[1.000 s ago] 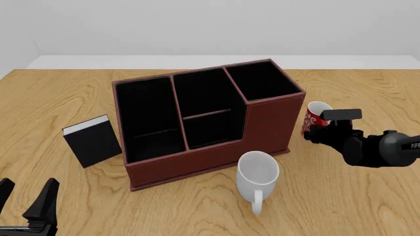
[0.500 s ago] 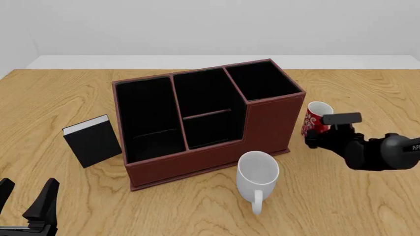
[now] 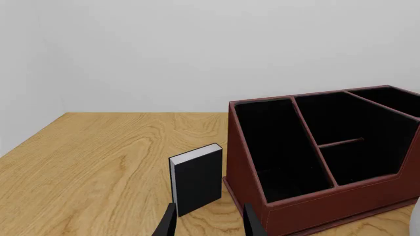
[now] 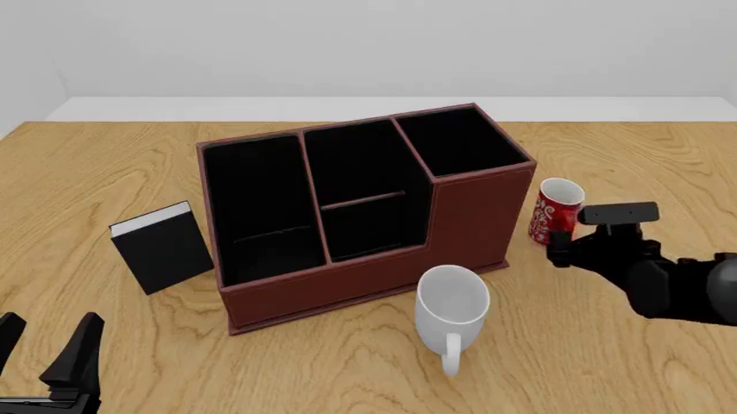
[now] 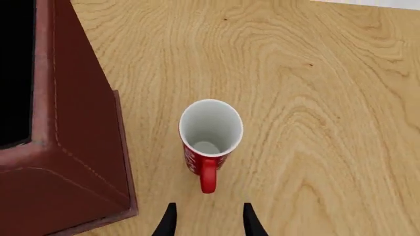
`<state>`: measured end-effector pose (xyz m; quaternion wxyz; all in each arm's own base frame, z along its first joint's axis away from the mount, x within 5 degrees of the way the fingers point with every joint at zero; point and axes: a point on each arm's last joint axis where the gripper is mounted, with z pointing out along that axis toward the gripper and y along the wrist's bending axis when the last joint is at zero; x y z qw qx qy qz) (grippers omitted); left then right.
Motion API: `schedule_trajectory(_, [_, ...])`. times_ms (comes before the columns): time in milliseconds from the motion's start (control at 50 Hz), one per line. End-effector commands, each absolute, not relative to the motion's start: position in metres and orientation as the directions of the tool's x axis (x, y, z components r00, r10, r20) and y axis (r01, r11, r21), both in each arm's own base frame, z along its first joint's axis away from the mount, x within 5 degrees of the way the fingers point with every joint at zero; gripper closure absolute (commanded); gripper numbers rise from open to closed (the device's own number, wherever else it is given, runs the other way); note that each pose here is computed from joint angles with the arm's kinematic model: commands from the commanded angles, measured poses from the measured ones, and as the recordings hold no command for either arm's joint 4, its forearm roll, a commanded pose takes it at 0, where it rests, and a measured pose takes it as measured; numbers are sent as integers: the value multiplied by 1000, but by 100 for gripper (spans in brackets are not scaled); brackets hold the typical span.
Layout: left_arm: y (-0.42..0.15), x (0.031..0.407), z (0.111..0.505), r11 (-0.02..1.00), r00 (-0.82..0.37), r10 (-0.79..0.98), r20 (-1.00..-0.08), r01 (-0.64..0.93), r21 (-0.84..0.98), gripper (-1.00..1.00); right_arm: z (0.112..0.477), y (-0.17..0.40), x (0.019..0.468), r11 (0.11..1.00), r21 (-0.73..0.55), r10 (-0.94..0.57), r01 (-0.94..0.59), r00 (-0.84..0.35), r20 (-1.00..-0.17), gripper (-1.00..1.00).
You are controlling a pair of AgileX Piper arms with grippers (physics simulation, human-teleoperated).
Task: Pick up the red mug and place it to the right of the caddy.
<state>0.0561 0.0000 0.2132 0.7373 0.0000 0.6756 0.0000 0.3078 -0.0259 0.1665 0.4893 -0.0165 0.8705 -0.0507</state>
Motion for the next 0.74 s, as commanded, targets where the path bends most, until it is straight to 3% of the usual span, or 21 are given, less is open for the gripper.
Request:
schedule_trajectory(20, [0, 56, 213, 1000, 87, 0, -996, 0, 0, -100, 185, -24, 285, 994, -107, -81, 23, -498, -863, -100])
schedule_trajectory(740, [0, 56, 213, 1000, 87, 0, -996, 0, 0, -100, 254, -1, 183, 998, -53, -56, -21, -421, -905, -100])
